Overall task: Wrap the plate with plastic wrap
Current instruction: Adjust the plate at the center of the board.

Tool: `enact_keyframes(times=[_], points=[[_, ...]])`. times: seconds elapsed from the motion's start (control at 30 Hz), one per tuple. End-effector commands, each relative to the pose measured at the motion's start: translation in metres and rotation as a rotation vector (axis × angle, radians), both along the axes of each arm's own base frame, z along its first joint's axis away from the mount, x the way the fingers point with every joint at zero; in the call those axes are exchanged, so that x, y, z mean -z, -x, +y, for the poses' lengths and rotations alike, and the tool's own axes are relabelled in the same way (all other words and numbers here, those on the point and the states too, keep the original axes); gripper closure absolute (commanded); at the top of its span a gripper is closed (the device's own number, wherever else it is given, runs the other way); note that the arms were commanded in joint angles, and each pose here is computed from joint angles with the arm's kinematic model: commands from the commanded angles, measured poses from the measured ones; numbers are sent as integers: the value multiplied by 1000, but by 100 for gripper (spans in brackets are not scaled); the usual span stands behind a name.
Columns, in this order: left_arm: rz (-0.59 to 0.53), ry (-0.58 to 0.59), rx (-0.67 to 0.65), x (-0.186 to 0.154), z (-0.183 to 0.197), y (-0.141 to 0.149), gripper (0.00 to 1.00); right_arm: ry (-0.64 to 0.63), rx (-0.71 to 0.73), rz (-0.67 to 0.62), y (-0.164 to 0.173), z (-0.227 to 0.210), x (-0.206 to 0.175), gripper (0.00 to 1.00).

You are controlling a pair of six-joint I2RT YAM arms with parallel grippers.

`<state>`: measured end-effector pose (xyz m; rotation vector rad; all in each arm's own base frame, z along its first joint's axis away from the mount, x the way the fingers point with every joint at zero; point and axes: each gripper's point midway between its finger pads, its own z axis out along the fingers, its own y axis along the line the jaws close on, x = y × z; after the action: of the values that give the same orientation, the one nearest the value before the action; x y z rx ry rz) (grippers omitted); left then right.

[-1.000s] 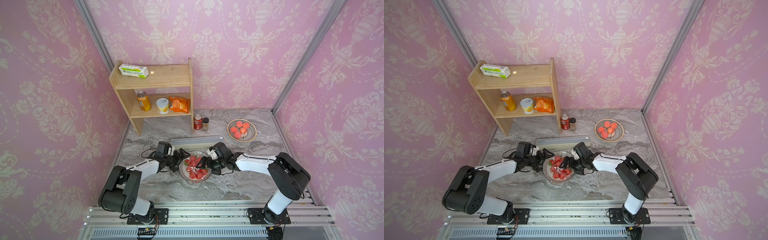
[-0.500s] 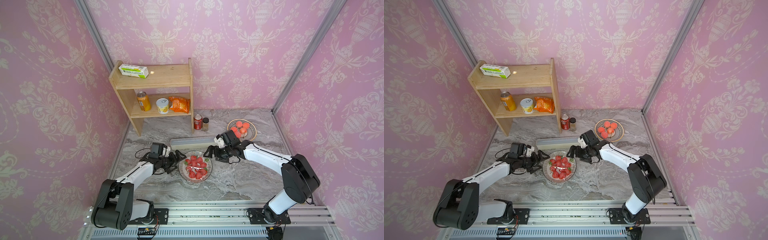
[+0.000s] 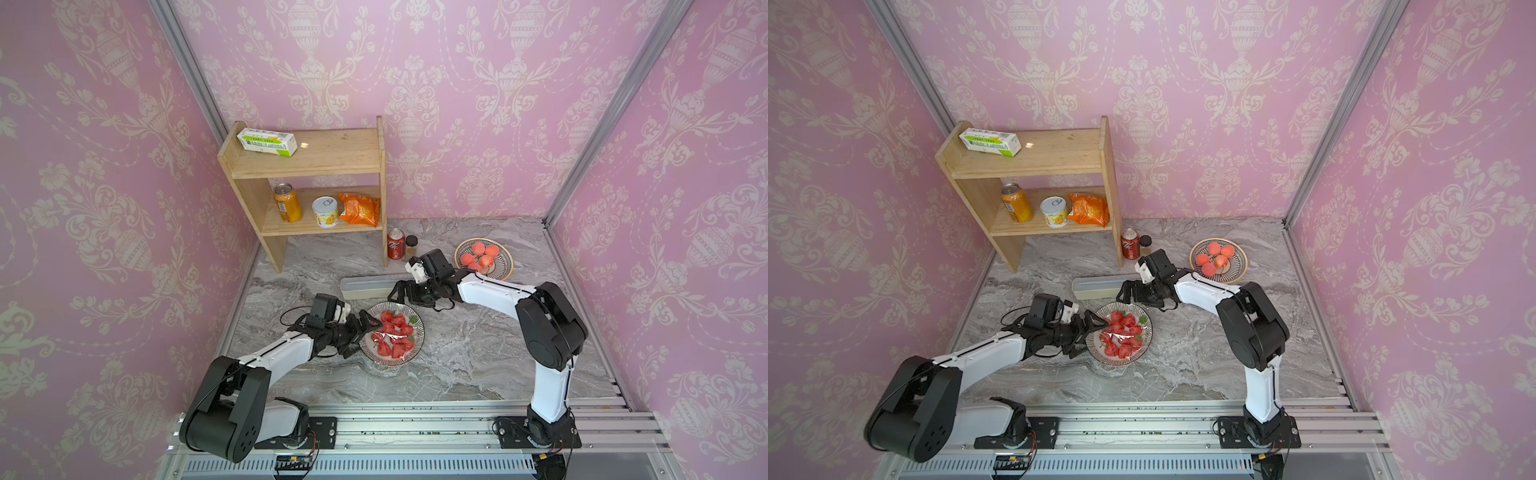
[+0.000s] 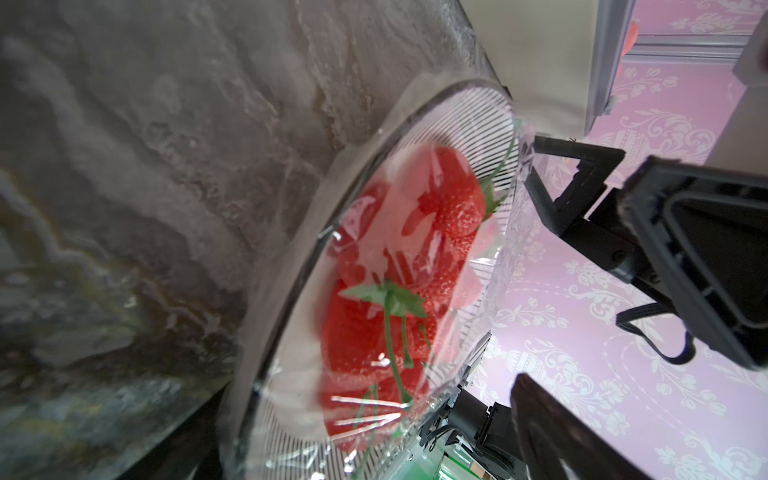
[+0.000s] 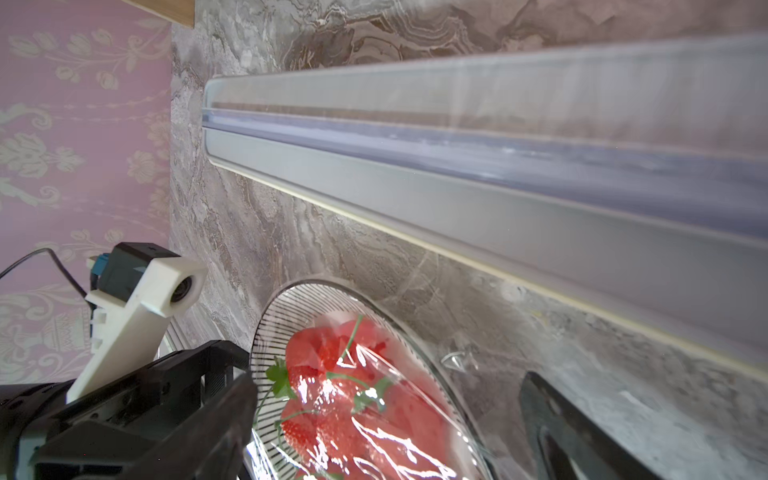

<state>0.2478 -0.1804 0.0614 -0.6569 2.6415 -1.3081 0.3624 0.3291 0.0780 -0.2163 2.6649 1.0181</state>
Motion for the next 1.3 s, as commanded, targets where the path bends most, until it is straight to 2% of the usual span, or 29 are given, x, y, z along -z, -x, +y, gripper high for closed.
enact_keyframes(times=[0.0,0.13,0.37,0.53,0.7,0.77,0.9,1.03,1.1,1.27], points=[[9,34,-11,2,-6,0,1,-37,-13,-1,1,8,2,0],[7,51,-7,2,-12,-3,1,-52,0,40,10,10,13,0],[-23,16,-16,2,-11,-17,1,-67,10,88,33,7,24,0],[-48,15,-9,-3,-14,-29,1,-134,32,103,43,11,14,0],[-69,6,-21,-5,-9,-46,1,-212,61,170,61,21,12,0],[-69,-11,-30,-5,-2,-52,1,-182,81,183,67,13,15,0],[-60,-64,-41,-2,16,-51,1,1,136,142,67,-33,22,0],[-44,-67,-43,1,23,-42,1,116,104,73,57,-52,11,0],[-32,-61,-44,3,23,-38,1,116,73,41,49,-46,2,0],[-20,-50,-53,5,24,-28,1,8,31,-26,27,-17,-15,0]])
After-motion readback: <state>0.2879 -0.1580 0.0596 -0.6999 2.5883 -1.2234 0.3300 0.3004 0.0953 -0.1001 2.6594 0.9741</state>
